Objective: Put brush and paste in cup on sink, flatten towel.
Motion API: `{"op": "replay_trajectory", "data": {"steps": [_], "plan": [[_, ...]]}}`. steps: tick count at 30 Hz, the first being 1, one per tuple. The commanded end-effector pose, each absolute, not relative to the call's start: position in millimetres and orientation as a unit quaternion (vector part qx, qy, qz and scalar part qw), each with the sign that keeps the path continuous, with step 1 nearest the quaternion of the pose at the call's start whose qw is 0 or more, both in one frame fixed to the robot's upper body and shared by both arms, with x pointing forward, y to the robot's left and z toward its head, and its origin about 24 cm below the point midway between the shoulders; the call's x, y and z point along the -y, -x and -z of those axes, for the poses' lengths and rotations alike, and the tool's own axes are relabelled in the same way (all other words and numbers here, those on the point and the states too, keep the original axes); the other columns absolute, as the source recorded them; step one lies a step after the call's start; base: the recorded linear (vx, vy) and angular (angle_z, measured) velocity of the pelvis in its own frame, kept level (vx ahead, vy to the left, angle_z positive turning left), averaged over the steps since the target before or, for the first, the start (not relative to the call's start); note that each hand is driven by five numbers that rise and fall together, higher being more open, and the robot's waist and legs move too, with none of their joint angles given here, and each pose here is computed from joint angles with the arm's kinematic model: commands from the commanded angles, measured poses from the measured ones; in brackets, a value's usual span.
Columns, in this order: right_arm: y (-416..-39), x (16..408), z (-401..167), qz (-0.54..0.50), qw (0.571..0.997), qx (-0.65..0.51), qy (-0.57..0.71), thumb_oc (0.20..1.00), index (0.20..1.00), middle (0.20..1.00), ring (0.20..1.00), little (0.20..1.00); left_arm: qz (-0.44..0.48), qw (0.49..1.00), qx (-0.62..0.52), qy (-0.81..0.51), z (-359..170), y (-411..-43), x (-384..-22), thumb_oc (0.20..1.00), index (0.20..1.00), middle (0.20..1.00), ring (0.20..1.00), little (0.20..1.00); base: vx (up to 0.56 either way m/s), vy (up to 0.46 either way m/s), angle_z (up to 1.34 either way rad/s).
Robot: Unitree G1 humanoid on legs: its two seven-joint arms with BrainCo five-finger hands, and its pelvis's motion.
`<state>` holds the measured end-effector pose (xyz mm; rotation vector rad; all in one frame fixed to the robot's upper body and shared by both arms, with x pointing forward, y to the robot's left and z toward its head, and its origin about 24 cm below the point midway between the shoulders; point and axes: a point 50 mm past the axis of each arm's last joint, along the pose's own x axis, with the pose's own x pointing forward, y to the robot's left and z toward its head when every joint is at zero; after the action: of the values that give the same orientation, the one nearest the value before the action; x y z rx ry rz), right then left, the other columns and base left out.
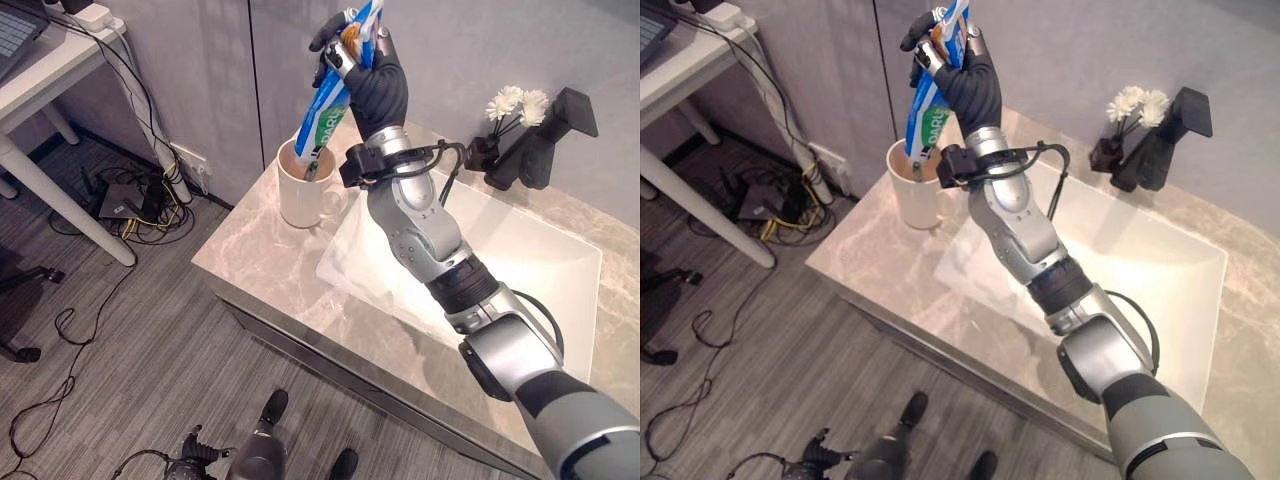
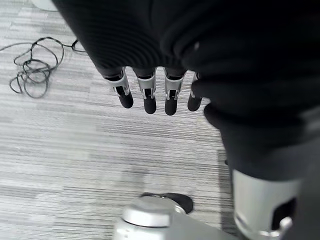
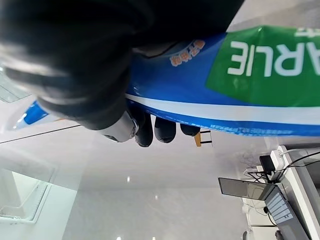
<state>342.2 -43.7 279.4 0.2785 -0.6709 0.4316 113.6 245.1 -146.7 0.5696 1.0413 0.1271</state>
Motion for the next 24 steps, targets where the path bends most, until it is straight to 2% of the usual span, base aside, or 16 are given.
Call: {"op": "replay_trajectory", "data": {"steps": [1,15,16,17,24], "plan": [[-334,50,-284,-0.221,0.898,0.36,-0.125,0.2,0.2,0.2,0.2,0.2,-0.05,0.819,-0.506,-0.264,151,-103,-243,1.0,1.0,1.0,1.0,1.0,0.0,0.0,0.0],[-338,55,-268,-0.213,0.909,0.339,-0.113,0.2,0.2,0.2,0.2,0.2,-0.034,0.824,-0.503,-0.257,152,-101,-238,1.0,1.0,1.0,1.0,1.0,0.0,0.0,0.0],[-338,55,-268,-0.215,0.909,0.339,-0.111,0.489,0.489,0.489,0.489,0.489,-0.035,0.823,-0.505,-0.259,152,-101,-239,1.0,1.0,1.0,1.0,1.0,0.0,0.0,0.0],[-339,54,-267,-0.214,0.911,0.337,-0.1,1.0,1.0,1.0,1.0,1.0,-0.035,0.821,-0.506,-0.263,152,-100,-241,1.0,1.0,1.0,1.0,1.0,0.0,0.0,0.0],[-340,52,-269,-0.214,0.911,0.341,-0.085,1.0,1.0,1.0,1.0,1.0,-0.033,0.826,-0.496,-0.264,150,-105,-239,1.0,1.0,1.0,1.0,1.0,0.0,0.0,0.0]]}}
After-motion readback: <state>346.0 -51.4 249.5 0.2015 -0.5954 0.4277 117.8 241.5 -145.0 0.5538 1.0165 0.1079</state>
